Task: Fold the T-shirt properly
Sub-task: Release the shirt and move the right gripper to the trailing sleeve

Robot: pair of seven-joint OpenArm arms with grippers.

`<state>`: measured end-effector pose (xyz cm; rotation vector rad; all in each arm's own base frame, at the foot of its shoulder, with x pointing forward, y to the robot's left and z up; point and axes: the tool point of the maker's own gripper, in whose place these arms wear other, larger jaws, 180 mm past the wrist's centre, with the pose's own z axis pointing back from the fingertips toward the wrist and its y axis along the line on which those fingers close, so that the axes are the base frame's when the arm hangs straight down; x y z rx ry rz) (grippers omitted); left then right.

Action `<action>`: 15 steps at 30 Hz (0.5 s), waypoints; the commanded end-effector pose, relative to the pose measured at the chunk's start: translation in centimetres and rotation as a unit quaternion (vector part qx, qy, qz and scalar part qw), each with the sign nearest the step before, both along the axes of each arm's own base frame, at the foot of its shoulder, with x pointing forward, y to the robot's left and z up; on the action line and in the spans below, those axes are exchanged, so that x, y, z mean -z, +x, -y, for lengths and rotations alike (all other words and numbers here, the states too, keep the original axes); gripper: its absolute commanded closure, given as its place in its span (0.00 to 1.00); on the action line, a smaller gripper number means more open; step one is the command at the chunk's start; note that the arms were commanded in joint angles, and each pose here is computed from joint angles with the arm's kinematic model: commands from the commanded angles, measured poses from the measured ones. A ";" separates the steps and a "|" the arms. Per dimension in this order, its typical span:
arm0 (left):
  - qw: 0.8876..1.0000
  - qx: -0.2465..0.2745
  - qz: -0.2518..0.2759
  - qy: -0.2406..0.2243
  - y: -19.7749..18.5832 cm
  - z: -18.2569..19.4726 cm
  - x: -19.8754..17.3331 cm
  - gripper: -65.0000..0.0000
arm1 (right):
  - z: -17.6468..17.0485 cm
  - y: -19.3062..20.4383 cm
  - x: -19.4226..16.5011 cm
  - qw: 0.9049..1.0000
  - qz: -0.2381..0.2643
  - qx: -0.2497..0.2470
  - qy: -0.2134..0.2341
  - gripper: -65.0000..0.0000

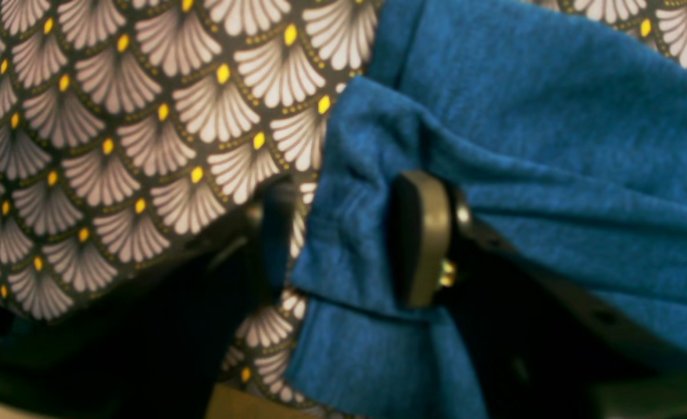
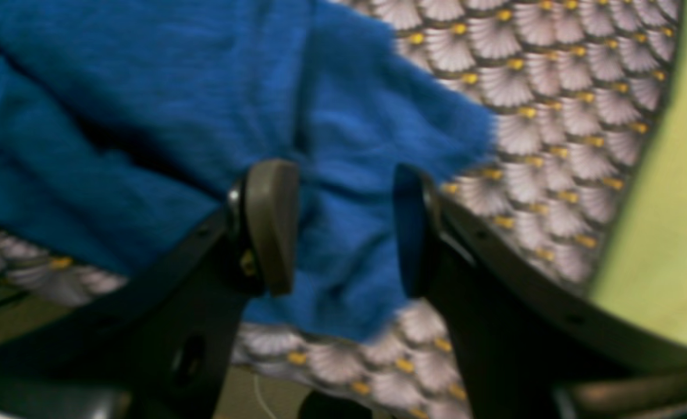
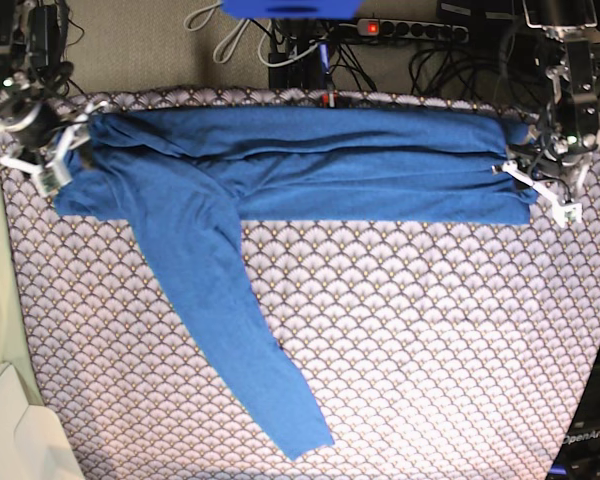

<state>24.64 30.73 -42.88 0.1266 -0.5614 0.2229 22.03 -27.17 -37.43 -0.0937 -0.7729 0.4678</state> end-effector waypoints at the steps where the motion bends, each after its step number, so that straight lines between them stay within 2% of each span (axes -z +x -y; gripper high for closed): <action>1: 0.999 0.005 -0.031 -0.011 -1.2 0.4 0.7 0.51 | 0.9 1.1 -1.7 1.000 0.029 0.001 -0.011 0.56; 8: 0.999 0.004 -0.033 -0.013 -1.3 0.5 0.9 0.50 | 0.5 5.7 -4.6 0.997 0.082 0.001 -0.011 0.56; 10: 0.999 0.003 -0.035 -0.014 -1.4 0.5 1.0 0.50 | -0.8 8.1 -5.3 0.996 0.083 -0.011 -0.015 0.56; 15: 0.999 0.004 -0.032 -0.015 -1.3 0.6 0.9 0.50 | -5.1 14.6 -6.4 0.997 0.074 -0.025 0.008 0.56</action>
